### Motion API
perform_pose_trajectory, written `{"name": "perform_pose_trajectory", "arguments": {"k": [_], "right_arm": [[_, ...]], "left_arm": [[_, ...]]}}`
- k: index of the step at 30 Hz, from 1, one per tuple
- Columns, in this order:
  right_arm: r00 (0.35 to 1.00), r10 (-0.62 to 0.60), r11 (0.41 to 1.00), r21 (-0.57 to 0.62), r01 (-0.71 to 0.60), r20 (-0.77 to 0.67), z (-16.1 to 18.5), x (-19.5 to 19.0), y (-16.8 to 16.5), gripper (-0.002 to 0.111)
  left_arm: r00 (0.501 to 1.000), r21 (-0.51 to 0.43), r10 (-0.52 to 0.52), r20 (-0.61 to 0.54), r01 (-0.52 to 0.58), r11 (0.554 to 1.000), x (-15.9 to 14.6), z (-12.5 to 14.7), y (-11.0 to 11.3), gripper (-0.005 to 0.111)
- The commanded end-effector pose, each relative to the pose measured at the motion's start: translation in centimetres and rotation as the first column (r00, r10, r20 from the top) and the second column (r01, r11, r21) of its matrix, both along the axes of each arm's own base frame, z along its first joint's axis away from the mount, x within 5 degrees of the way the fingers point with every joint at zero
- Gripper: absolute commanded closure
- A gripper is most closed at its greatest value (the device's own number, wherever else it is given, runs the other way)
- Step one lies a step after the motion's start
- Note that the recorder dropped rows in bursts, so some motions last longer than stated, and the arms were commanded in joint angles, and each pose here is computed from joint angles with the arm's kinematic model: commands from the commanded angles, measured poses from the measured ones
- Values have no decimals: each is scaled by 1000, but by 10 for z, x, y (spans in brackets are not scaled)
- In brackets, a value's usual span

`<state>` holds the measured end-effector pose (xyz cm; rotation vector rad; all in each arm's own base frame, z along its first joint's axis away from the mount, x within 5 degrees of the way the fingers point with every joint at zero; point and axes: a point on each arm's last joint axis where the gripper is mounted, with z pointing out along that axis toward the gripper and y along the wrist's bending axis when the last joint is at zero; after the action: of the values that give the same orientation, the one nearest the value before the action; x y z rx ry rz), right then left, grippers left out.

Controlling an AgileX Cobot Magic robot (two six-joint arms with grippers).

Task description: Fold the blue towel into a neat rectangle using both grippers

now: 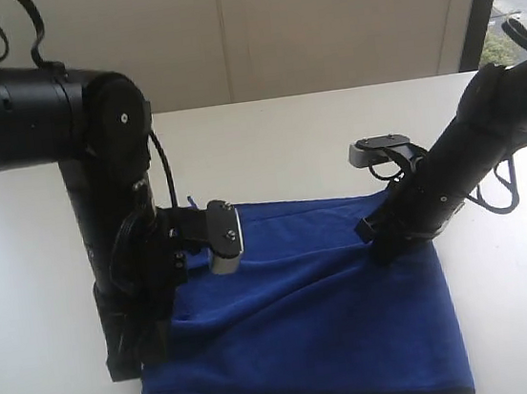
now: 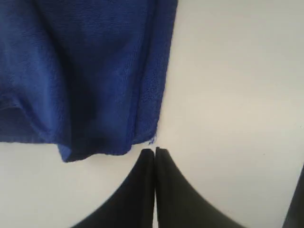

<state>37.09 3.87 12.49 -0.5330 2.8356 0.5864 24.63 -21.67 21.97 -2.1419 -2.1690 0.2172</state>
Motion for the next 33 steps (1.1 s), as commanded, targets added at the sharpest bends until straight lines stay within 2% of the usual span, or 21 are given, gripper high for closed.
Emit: {"name": "perform_pose_trajectory", "arguments": {"k": [1,5,8,12,28,31,33], "right_arm": [[1000,26,1000,-9,-27,-13,-4,-1,-1,108],[999,29,1000,-6,-29,-19,-3,-2,-1,108],[999,30,1000,-7,-31,-19,-4,-2,-1,108],[1000,26,1000,-13,-26,-9,-4,-1,-2,108],[1000,26,1000,-12,-26,-12,-4,-1,-2,108],[1000,26,1000,-12,-26,-12,-4,-1,-2,108],[1000,26,1000,-12,-26,-12,-4,-1,-2,108]], "left_arm": [[999,-52,25,36,-23,998,-8,-27,3,107],[996,-72,-33,83,40,997,-16,-44,6,107],[991,-33,-91,100,95,995,-22,-53,14,107],[968,-7,-156,196,161,987,-24,-52,23,107],[952,21,-207,227,207,978,-21,-52,25,107],[937,25,-263,228,264,964,-21,-52,25,100],[927,27,-297,231,299,954,-21,-52,25,90]]}}
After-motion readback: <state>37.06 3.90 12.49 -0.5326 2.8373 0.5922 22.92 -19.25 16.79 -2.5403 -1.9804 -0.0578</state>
